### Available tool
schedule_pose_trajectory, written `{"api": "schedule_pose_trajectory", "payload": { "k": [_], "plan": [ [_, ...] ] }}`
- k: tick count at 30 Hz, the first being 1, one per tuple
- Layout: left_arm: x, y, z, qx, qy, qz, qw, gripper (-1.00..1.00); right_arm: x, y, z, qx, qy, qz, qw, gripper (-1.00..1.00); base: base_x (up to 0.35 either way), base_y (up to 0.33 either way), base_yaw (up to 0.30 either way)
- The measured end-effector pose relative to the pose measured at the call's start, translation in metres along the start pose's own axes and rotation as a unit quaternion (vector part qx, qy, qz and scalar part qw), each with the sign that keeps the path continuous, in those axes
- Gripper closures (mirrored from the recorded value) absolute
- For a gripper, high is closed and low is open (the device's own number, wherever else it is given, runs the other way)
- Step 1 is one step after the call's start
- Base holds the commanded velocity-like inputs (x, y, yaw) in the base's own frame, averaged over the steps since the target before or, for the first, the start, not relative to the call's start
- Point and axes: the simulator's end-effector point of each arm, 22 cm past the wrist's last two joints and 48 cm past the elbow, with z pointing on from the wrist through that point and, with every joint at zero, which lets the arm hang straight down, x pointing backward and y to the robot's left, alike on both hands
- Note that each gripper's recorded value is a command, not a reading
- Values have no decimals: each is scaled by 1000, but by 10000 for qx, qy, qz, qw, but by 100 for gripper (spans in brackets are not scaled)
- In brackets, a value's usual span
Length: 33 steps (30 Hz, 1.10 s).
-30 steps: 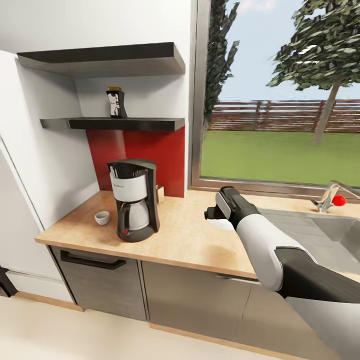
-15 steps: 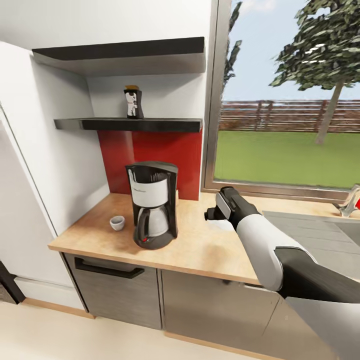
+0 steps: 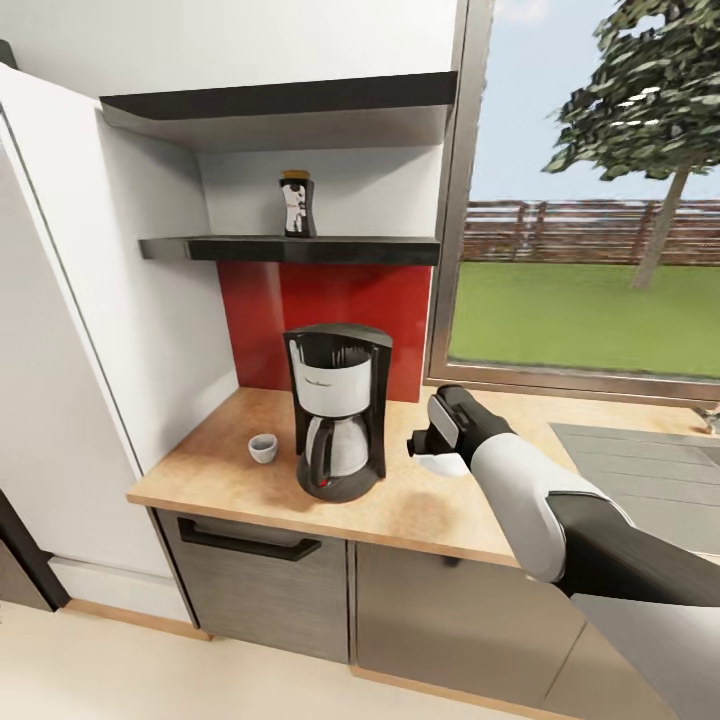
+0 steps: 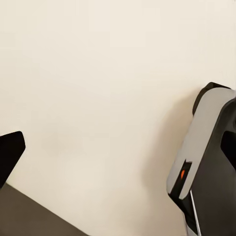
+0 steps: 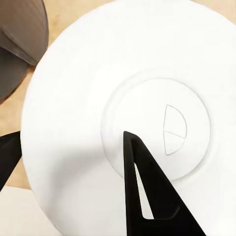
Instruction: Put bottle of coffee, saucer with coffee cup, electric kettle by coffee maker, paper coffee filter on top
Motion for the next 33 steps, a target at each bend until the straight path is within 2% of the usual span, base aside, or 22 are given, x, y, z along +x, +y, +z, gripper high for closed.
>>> {"api": "schedule_pose_trajectory", "payload": {
  "k": [7,11,20,33],
  "plan": [
    [-2,0,0,2,-37,0,10000,-100,1,-1,1,20,6,3,10000,100,0,8,0],
    [-2,0,0,1,-40,1,10000,-100,12,-1,8,75,142,-35,9999,100,0,0,0],
    [-2,0,0,3,-52,5,10000,-100,15,-5,11,192,138,-50,9997,100,0,12,0],
    [-3,0,0,-2,-53,5,10000,-100,15,-11,11,309,126,-38,9994,100,0,231,0]
  ]
}}
